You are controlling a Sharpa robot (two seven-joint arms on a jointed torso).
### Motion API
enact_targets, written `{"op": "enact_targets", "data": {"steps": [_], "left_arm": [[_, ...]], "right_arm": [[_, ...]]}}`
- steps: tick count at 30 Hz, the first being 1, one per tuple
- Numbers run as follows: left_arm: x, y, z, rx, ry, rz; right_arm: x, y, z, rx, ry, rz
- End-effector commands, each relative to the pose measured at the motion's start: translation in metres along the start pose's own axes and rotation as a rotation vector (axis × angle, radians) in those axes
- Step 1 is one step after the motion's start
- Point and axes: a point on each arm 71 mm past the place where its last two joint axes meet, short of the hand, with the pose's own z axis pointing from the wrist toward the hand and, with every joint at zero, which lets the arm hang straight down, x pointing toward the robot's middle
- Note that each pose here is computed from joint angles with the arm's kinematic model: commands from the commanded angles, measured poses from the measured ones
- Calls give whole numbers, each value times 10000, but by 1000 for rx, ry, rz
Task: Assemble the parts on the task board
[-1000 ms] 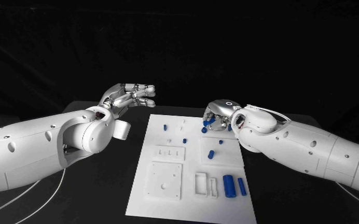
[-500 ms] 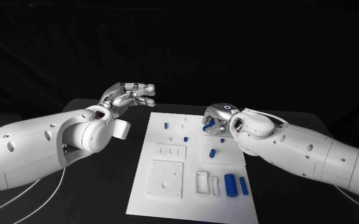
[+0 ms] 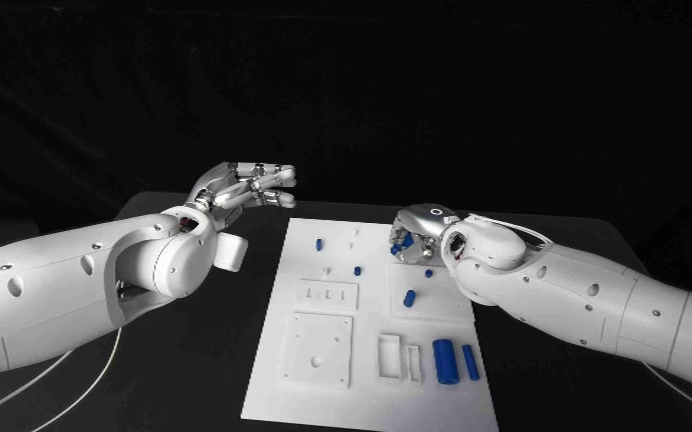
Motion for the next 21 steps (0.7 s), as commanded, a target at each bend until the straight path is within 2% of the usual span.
{"op": "enact_targets", "data": {"steps": [1, 21], "left_arm": [[8, -29, 5, 14, 8, 1], [-2, -36, 9, 12, 8, 2]], "right_arm": [[7, 9, 2, 4, -2, -23], [21, 33, 8, 2, -3, -27]]}}
